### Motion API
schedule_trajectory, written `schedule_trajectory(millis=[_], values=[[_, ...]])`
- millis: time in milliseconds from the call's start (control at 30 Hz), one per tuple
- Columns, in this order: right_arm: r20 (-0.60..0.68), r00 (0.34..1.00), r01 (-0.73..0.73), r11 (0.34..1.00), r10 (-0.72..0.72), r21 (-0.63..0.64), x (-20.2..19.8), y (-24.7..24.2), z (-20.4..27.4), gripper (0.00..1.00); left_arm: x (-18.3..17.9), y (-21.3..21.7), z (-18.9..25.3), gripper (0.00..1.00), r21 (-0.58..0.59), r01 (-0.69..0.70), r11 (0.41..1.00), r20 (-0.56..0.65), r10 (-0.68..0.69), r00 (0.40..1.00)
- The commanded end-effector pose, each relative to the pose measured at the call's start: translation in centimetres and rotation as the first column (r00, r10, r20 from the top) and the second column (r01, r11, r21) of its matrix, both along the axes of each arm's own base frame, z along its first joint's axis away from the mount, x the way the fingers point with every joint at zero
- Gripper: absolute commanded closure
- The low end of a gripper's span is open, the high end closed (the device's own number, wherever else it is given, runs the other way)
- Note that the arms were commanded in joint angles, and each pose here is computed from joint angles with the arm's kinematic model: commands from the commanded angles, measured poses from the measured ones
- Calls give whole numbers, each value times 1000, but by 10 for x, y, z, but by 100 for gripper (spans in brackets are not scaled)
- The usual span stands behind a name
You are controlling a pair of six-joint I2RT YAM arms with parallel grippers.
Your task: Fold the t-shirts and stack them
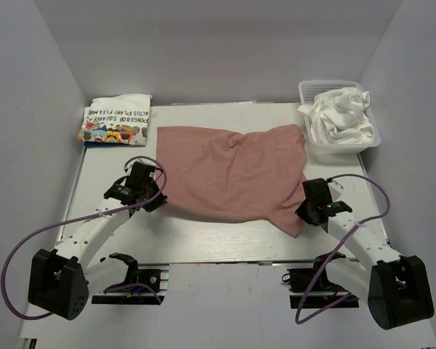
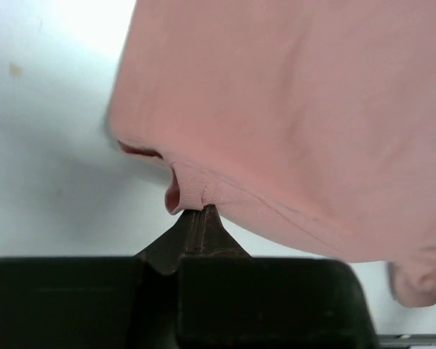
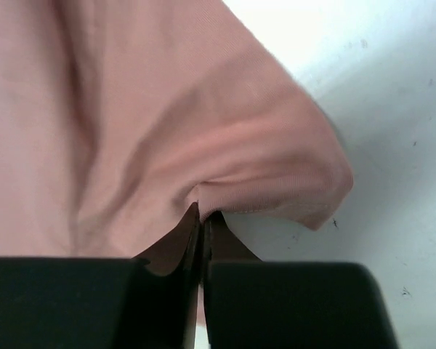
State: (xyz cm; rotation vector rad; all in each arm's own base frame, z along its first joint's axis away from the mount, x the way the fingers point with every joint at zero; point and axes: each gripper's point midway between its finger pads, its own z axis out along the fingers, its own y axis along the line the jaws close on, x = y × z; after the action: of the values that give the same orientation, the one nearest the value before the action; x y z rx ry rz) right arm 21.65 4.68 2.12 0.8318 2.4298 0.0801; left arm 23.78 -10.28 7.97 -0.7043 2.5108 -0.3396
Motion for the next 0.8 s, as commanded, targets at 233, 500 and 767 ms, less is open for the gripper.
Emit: schedule_trajectory(millis=[233, 500, 767], values=[[679, 734, 43, 998, -9, -34, 71, -16, 290, 100, 92, 12, 223, 100, 40, -87, 995, 524, 53, 850], [849, 503, -39, 986, 159, -162, 44, -17, 486, 100, 42, 41, 410, 100, -56, -101, 993, 838, 102, 536], [968, 114, 34, 973, 222, -227, -53, -42, 648, 100, -54, 51, 537, 100, -52, 51, 997, 965, 37, 258]])
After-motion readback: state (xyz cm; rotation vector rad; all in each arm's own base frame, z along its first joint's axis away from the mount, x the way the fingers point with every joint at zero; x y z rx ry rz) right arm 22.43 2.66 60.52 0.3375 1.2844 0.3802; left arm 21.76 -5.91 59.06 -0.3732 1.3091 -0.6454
